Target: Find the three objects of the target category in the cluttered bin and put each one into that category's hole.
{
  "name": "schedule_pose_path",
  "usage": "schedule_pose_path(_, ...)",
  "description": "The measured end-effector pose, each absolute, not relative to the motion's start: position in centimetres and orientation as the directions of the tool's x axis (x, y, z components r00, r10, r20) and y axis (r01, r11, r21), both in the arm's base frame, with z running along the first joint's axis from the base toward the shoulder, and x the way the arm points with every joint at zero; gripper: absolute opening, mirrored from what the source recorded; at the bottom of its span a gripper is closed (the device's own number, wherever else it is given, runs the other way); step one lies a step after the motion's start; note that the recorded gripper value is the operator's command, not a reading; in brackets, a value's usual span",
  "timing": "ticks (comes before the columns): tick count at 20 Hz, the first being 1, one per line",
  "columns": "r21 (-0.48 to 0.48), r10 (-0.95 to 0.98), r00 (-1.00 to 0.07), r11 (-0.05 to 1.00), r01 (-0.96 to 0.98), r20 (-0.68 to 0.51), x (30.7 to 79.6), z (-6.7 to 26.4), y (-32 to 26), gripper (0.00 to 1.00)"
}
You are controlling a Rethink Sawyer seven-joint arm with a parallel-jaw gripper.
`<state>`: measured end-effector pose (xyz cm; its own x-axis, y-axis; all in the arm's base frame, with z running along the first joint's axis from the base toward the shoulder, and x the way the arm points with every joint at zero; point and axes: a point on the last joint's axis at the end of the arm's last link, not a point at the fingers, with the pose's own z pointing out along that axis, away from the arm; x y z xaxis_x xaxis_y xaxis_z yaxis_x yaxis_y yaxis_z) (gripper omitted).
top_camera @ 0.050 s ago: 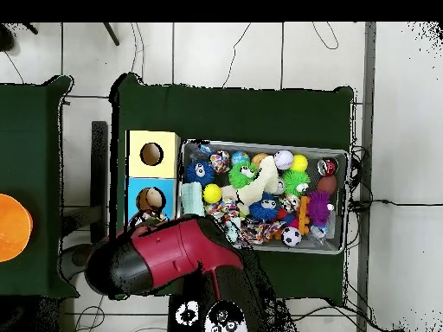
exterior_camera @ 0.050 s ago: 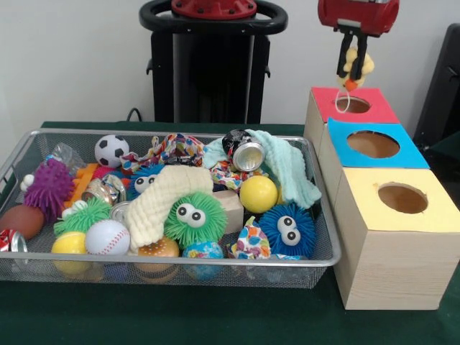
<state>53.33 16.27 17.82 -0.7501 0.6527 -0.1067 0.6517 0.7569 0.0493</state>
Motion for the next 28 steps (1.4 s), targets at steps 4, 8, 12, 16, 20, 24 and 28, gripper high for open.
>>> schedule_pose_path(4, 0.029, 0.655, -0.747, 0.754, 0.656, -0.114, 52.8, 16.8, 15.3, 0.00)
schedule_pose_path(8, 0.017, 0.665, -0.739, 0.744, 0.668, -0.107, 52.3, 15.4, 14.5, 0.00)
schedule_pose_path(12, 0.020, 0.672, -0.734, 0.739, 0.674, -0.101, 51.8, 14.0, 14.2, 0.00)
schedule_pose_path(16, 0.026, 0.676, -0.732, 0.736, 0.676, -0.090, 50.7, 12.2, 14.0, 0.00)
schedule_pose_path(20, 0.020, 0.680, -0.730, 0.733, 0.680, -0.075, 49.4, 11.2, 14.1, 0.00)
schedule_pose_path(24, 0.008, 0.683, -0.728, 0.729, 0.684, -0.060, 48.5, 10.8, 14.4, 0.00)
schedule_pose_path(28, 0.003, 0.692, -0.720, 0.721, 0.693, -0.052, 47.9, 11.0, 14.8, 0.00)
